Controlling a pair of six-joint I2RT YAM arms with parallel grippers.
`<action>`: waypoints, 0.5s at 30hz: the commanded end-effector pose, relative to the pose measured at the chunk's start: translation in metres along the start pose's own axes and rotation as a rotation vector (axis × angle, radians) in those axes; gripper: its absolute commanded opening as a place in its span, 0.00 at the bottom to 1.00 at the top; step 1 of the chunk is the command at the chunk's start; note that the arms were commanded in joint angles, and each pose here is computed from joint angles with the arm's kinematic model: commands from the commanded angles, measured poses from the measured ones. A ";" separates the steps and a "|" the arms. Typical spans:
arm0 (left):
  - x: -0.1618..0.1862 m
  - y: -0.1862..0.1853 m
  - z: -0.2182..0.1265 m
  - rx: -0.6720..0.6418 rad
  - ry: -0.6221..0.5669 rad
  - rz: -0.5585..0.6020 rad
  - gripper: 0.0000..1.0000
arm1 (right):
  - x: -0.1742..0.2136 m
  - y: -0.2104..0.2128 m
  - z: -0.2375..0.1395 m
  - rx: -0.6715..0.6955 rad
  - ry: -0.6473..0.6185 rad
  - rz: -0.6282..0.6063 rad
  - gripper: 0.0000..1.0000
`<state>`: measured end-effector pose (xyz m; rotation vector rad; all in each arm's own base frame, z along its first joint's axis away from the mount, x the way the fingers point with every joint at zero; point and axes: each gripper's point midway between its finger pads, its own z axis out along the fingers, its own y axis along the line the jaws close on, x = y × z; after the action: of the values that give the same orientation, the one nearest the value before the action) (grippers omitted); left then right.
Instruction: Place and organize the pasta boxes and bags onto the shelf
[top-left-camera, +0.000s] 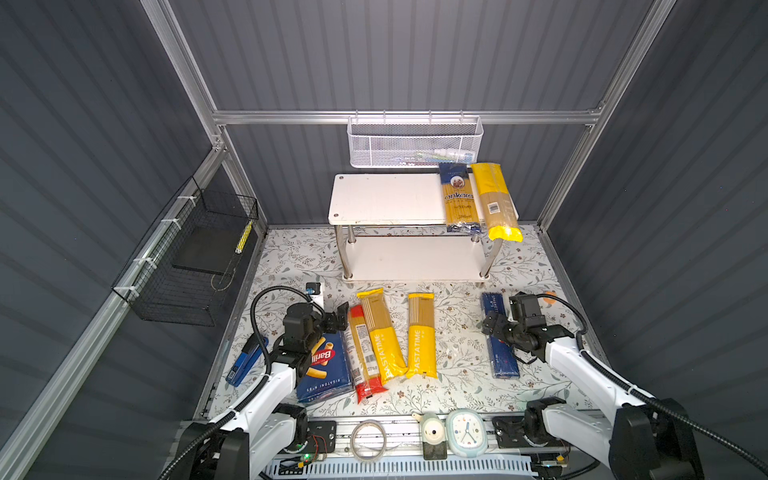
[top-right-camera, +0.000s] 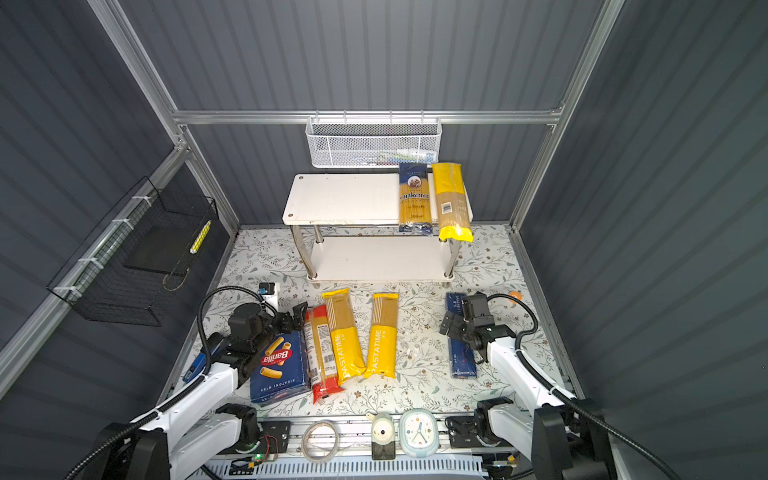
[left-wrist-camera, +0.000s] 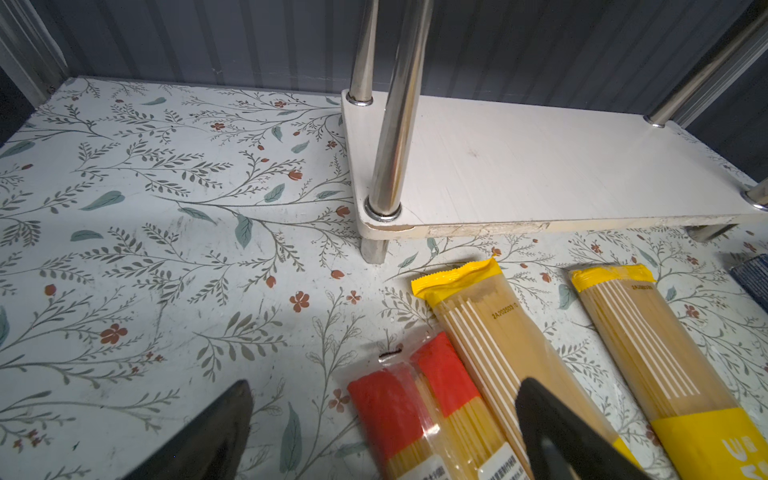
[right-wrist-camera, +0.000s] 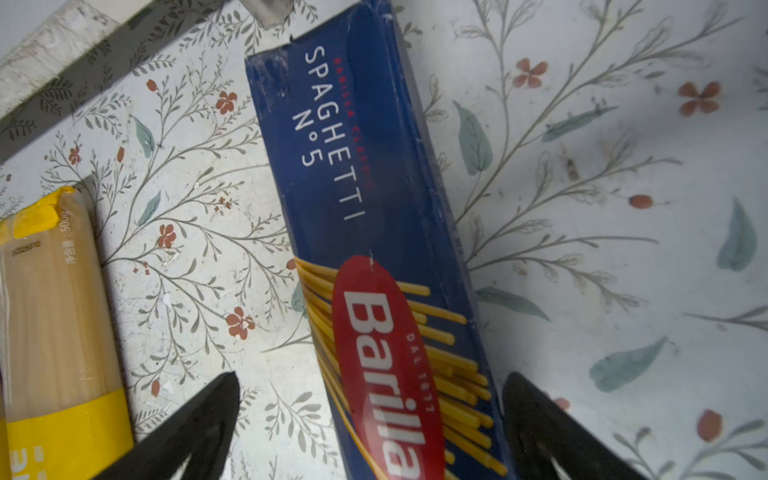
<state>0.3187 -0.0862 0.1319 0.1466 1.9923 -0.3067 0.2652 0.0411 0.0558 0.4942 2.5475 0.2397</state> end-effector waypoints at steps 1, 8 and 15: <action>-0.012 -0.002 -0.004 0.004 -0.035 -0.004 0.99 | 0.002 0.006 0.004 -0.047 0.001 0.014 0.99; -0.011 -0.002 -0.002 0.003 -0.026 -0.005 1.00 | 0.010 0.011 0.015 -0.080 0.034 0.009 0.99; -0.012 -0.001 -0.003 -0.004 -0.034 -0.008 0.99 | 0.013 0.022 0.017 -0.133 0.051 0.013 0.99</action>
<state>0.3186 -0.0860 0.1352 0.1457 1.9816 -0.3065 0.2707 0.0557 0.0413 0.4689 2.5609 0.3442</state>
